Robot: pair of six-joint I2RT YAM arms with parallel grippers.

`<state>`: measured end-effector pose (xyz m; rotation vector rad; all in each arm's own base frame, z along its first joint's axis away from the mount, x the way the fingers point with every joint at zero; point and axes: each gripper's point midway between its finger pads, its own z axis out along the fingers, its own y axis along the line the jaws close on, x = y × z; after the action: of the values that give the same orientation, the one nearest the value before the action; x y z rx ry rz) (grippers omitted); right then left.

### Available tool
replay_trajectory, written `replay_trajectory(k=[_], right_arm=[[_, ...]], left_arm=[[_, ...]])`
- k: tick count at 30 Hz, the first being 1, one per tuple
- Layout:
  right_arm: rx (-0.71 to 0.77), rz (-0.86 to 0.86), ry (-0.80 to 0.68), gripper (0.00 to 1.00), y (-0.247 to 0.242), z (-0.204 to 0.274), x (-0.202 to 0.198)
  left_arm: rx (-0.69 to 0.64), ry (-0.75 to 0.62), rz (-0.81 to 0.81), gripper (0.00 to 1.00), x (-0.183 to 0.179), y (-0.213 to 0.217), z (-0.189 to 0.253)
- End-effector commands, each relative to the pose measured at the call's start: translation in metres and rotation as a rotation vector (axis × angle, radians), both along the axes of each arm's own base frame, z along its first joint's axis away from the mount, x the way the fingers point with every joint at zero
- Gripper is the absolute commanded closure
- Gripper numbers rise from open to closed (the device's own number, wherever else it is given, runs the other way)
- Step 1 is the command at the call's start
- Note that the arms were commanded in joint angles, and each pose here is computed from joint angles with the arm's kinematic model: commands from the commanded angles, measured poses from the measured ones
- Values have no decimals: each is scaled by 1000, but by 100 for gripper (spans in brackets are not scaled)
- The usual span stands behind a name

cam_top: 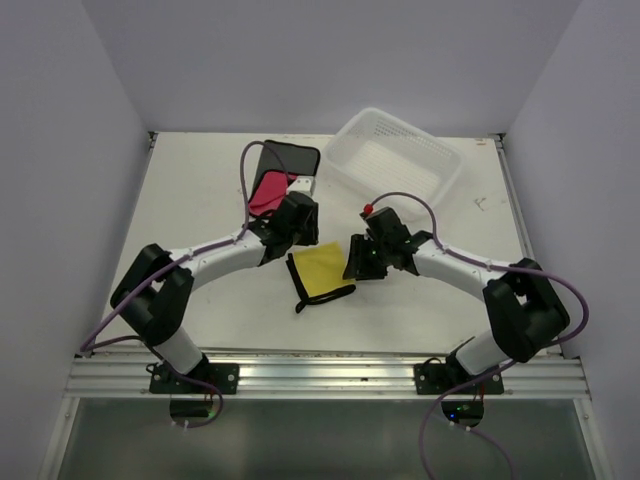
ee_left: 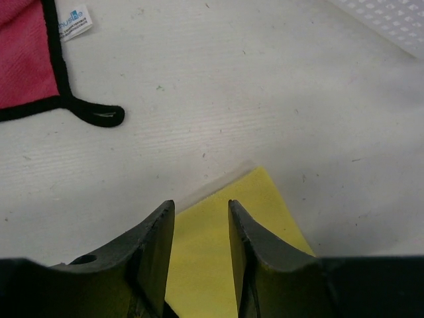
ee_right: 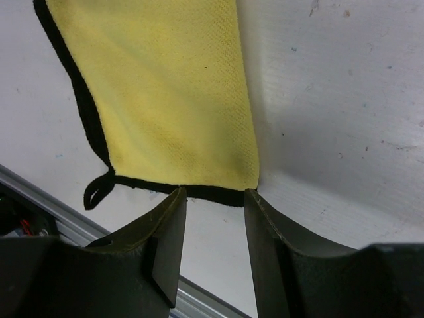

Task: Roll the towels
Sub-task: Fold the towel, then roll the towel

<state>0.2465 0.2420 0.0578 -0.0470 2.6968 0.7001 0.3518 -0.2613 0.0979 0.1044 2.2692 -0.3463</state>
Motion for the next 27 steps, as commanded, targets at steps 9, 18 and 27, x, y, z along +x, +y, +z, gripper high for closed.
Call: replay_trajectory(k=[9, 18, 27], right_arm=[[16, -13, 60, 55, 0, -25, -9], [22, -6, 70, 65, 0, -37, -13], [24, -13, 47, 91, -4, -44, -16]], left_arm=[[-78, -3, -65, 55, 10, -32, 19], [-87, 54, -108, 55, 10, -56, 4], [-38, 128, -130, 55, 2, -76, -17]])
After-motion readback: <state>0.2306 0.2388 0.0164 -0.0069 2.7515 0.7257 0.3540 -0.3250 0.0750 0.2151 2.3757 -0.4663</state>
